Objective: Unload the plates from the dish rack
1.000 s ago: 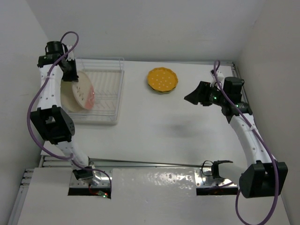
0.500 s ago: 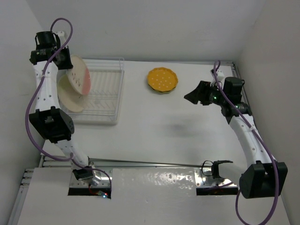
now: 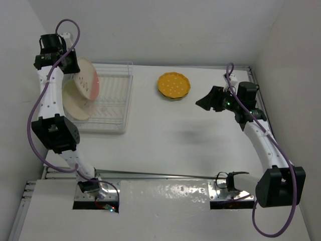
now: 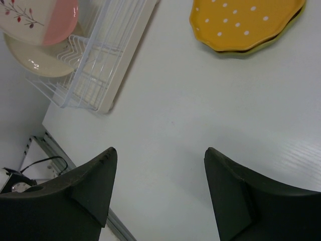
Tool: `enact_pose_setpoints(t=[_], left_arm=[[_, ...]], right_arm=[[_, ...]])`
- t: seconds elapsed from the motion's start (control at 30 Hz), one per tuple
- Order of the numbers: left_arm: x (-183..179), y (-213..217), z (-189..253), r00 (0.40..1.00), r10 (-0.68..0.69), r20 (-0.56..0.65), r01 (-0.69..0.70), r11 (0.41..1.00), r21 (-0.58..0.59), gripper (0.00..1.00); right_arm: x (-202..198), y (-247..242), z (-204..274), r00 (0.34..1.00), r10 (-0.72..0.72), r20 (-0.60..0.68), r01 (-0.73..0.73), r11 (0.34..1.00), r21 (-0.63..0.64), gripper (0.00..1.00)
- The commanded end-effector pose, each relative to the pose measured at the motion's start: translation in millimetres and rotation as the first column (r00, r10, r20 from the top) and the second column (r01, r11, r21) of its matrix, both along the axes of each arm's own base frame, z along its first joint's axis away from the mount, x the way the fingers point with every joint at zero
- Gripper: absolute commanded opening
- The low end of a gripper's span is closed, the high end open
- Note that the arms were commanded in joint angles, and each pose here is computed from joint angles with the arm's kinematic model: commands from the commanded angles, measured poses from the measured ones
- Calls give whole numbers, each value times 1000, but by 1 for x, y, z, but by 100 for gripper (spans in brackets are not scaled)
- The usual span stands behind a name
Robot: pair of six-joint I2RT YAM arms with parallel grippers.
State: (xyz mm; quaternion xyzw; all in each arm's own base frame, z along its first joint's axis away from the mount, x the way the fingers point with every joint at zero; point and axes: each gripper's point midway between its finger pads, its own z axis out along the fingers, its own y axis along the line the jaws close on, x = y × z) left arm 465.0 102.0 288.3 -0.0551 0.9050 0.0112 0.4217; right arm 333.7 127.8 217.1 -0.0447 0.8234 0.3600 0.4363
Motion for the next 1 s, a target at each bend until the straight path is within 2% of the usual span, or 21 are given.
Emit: enact_pose_setpoints(t=[0.0,0.3,0.43,0.63,0.73,0.77,0.87,0.9,0.97], left_arm=[[12,-19,69,970,-41,241,40,999,11,0],[20,-36,95,948,-59,313,57,998,16,0],[20,-45,122,928,-66,367,66,998,13,0],[19,-68,176,865,-96,493,120,993,-17,0],[17,-94,185,843,-142,519,202,978,-60,0],[17,-115,184,836,-187,516,255,965,-63,0],[20,-149,162,841,-264,471,328,943,-58,0],[19,-166,157,836,-298,460,367,928,-67,0],[17,-190,149,816,-362,450,452,885,-108,0]], right_arm=[[1,5,9,998,23,55,-24,1000,8,69],[4,6,9,998,26,54,-27,999,19,69],[6,7,10,998,28,53,-30,999,29,69],[16,8,14,998,14,60,-16,999,37,70],[29,17,28,995,36,92,-40,998,43,70],[34,20,32,994,46,103,-51,998,41,72],[54,45,51,986,119,118,-126,991,54,74],[57,61,72,973,166,161,-178,982,63,74],[72,82,71,968,201,154,-217,972,95,77]])
